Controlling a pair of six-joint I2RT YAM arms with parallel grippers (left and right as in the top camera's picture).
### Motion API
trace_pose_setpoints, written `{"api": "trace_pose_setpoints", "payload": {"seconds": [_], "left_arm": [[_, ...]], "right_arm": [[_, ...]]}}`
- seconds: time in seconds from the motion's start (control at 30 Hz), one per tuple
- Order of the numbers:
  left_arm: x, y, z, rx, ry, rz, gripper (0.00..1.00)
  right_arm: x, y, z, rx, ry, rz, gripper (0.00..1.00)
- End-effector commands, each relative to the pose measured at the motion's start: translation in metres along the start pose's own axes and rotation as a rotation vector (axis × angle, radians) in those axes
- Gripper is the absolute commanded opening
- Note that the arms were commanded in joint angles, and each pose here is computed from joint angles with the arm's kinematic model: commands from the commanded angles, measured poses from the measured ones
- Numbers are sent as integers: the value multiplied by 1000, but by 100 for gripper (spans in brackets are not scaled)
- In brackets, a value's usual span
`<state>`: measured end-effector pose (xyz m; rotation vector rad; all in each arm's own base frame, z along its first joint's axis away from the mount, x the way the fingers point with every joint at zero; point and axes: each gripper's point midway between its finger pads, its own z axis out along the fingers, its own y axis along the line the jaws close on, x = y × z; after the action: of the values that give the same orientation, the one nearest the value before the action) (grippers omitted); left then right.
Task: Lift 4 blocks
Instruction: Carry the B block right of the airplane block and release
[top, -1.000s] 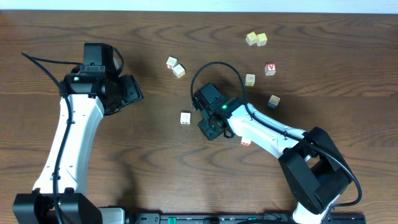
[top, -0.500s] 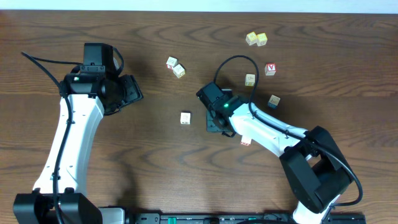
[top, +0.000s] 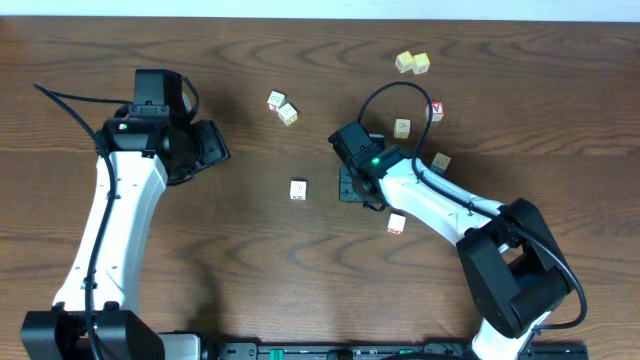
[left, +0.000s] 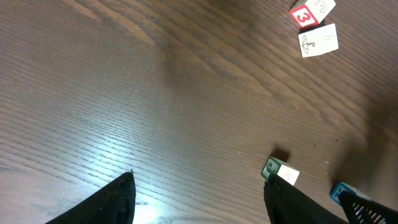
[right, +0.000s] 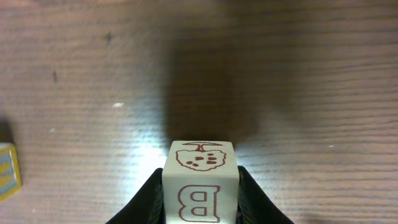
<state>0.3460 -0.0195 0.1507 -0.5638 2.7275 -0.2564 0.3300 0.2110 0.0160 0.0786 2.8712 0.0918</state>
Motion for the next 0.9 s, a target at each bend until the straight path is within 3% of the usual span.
{"api": "trace_pose_setpoints", "payload": {"seconds": [0.0,0.1,0.3,0.43,0.67,0.87], "left_arm": [[1,0,0,5,8,9,67],[2,1,0,4,11,9,67],[2,1,0,4,11,8,67],[2,1,0,4,11,9,67],[2,1,0,4,10,8,67],[2,1,0,4,10,8,67]], "right_arm": [[5,-1,4,-1,27,-37,21],[8,1,4,-16,43,-37,24],[6,2,4,-25,43,-41,48],[-1,4,-3,-26,38,-70,56],[-42,-7,-45,-8,36,-18,62],[-21,-17,-31,1,109,110,57]]}}
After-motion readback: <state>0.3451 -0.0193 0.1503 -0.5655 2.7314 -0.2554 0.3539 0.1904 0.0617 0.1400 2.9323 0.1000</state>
